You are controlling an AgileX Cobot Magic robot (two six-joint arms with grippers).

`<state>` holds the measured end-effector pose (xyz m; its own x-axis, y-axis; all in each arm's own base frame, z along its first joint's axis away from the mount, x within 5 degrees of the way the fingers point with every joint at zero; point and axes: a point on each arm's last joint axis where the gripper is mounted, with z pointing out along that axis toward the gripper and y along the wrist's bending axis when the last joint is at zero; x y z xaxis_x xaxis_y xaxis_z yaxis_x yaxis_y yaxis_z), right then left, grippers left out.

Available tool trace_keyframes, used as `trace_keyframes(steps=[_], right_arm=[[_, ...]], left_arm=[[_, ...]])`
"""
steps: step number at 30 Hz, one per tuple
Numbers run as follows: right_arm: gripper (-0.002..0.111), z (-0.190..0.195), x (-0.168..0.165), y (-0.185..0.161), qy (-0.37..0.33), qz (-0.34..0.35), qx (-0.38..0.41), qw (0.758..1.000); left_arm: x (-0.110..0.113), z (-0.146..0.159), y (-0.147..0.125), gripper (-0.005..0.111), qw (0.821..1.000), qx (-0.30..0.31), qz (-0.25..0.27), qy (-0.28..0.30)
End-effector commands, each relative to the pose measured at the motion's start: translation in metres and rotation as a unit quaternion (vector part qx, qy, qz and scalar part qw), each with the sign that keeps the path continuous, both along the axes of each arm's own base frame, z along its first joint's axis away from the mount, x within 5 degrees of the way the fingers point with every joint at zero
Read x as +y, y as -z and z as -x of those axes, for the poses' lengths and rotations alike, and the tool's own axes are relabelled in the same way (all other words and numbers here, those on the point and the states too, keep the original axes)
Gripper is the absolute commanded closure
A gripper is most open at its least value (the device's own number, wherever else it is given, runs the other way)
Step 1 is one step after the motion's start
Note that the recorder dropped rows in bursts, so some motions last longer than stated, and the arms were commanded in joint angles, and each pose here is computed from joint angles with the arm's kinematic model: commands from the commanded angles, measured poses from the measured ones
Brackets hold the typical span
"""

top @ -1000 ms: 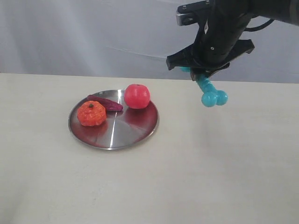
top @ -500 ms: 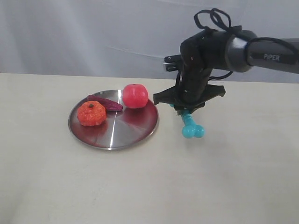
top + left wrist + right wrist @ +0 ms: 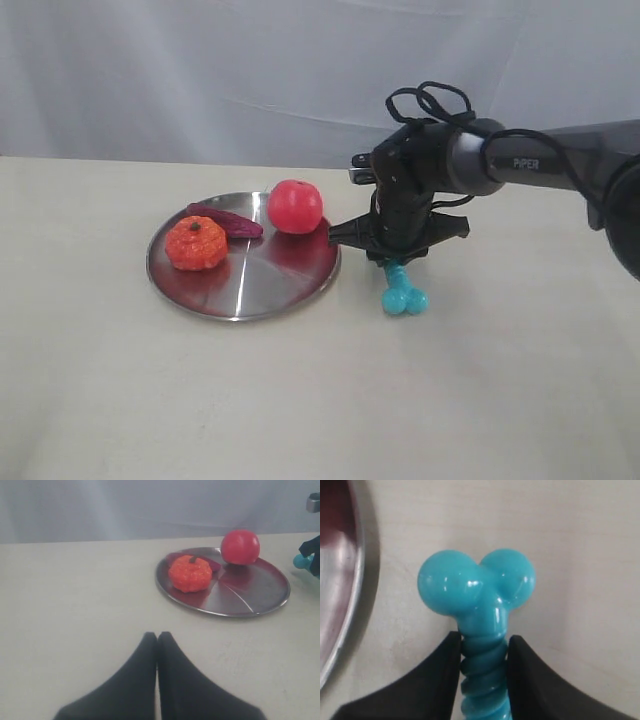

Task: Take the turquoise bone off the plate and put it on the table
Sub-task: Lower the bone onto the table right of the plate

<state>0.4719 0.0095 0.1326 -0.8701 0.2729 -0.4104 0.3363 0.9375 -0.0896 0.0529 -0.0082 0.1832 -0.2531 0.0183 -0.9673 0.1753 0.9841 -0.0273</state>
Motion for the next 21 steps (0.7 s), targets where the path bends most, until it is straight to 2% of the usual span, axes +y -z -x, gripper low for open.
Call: trace_keyframes(steps=[1,19,21], right_arm=[[0.109,-0.0011,-0.0042,0.0023,0.005,0.008,-0.003,1.0],[0.108,-0.0034,-0.0047,0.005,-0.006,0.016,-0.01,1.0],[0.103,-0.0037,-0.005,0.0048,-0.008,0.019,-0.011,1.0]], left_arm=[[-0.0001,0.0,0.001,0.107,1.0,0.001,0.0,0.001],[-0.0001,0.0,0.001,0.107,1.0,0.001,0.0,0.001],[-0.0001,0.0,0.001,0.107,1.0,0.001,0.0,0.001]])
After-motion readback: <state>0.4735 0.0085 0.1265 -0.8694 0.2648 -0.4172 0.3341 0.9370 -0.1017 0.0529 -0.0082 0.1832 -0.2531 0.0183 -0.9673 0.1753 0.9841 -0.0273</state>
